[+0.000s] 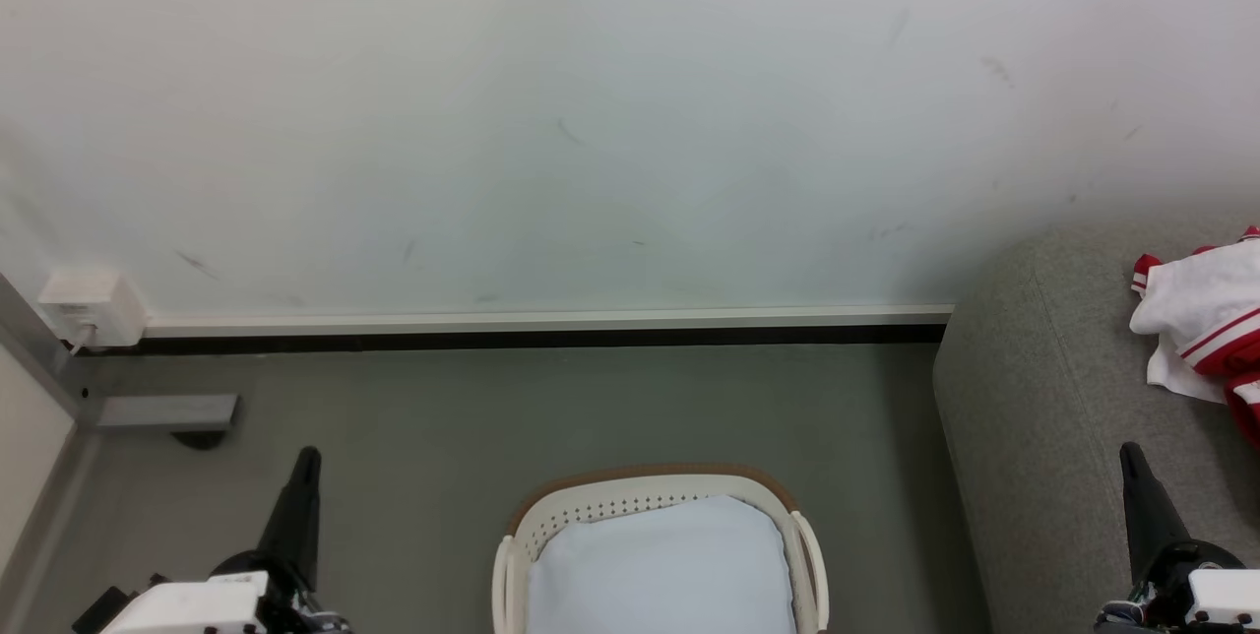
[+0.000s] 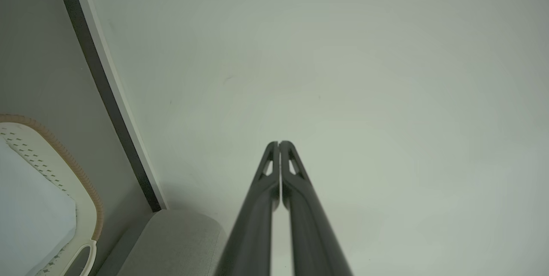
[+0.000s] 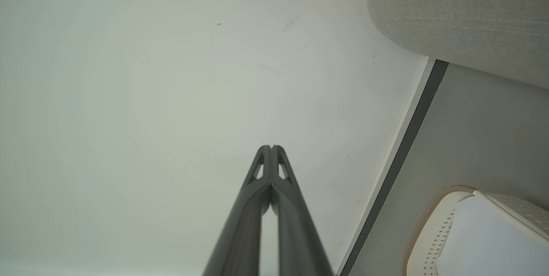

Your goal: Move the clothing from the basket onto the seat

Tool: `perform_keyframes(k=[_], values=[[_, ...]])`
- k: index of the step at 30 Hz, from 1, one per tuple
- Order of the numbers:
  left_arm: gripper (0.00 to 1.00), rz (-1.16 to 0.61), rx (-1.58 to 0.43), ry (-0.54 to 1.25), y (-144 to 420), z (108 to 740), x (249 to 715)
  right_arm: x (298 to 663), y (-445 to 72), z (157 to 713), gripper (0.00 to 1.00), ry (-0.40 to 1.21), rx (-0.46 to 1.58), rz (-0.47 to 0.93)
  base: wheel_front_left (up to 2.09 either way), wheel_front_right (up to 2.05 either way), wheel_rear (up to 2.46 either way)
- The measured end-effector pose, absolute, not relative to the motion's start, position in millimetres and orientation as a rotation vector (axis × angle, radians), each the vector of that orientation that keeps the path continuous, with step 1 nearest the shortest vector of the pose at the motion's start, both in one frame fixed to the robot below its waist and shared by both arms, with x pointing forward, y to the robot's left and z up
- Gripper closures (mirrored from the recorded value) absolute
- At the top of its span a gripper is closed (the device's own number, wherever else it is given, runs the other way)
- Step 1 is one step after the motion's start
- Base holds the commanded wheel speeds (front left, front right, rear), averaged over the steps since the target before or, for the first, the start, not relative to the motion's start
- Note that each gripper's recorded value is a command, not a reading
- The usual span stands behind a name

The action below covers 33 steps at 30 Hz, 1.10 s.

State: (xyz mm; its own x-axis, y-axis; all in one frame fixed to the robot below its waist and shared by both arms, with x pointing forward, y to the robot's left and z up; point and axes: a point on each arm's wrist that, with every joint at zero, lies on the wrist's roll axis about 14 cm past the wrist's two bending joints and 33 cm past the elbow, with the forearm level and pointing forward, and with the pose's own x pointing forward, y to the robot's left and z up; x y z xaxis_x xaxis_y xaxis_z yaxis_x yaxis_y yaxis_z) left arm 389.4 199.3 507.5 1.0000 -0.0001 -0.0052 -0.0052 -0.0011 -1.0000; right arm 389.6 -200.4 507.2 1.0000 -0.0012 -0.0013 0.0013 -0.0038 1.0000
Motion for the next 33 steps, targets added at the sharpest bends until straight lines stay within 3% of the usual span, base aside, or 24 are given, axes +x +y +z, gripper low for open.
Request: perform_keyframes(k=[33], values=[[1.0,0.004,-1.572,0.004,199.2,507.5,389.4,389.7,-200.4,507.3,1.0,0.0,1.575,-0.002,0.0,0.0,0.0]])
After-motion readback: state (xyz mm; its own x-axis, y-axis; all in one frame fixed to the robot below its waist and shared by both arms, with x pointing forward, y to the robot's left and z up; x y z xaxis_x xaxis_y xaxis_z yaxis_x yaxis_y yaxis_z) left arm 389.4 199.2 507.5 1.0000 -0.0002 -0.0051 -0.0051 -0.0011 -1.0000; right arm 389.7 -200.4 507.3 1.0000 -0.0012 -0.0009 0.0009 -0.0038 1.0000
